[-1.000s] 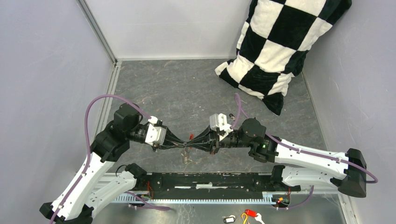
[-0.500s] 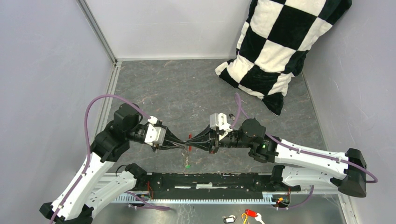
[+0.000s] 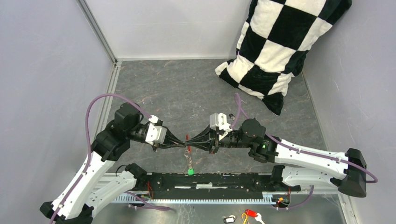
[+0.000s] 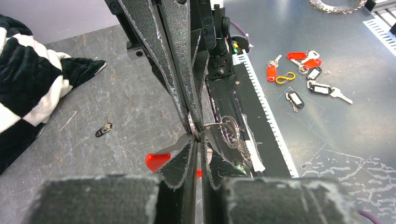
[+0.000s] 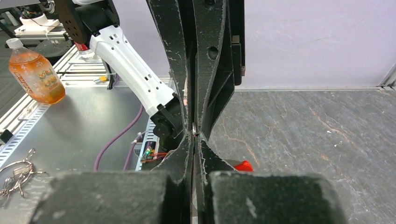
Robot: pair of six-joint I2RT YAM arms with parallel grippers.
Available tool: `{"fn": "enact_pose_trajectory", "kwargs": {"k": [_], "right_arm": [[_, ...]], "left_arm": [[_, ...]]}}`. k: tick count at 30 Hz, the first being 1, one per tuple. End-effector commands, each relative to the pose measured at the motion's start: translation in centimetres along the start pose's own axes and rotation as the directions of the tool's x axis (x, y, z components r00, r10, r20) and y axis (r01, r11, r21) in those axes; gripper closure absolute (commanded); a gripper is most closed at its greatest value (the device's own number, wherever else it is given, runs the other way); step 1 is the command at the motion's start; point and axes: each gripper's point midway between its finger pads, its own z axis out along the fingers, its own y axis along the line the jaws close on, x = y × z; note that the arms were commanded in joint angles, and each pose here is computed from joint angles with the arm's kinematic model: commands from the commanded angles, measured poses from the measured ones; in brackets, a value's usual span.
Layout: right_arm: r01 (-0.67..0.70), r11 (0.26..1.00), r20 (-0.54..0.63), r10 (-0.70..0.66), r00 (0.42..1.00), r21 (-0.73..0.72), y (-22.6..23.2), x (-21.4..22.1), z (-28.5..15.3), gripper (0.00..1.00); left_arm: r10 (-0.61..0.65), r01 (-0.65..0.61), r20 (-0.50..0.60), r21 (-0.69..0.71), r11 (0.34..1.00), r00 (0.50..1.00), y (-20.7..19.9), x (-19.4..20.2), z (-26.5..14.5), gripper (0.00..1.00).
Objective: Put the keys on the keyring
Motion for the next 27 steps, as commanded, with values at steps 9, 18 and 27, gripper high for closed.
{"fn": "enact_pose_trajectory", "kwargs": {"k": [9,18,27], "right_arm": [[0.010,0.997,0.121,0.000,0.993,-0.081,1.7,-2.9,-0.2,0.72],[0.087,0.993,0.127,-0.097,0.987,0.081,0.2,-4.3,-4.0,0.41],[0.099,0.980,0.104,-0.118,0.988,0.172,-1.1,-4.1,-5.4,0.46]], "left_arm": [[0.049,-0.051,0.051,0.033,0.998,0.997,0.1,-1.0,0.4,0.98],[0.348,-0.355,0.108,0.056,0.933,0.931,-1.6,-2.2,-0.4,0.98],[0.469,-0.492,0.202,0.082,0.867,0.860,-2.8,-4.6,-0.7,0.98]]}}
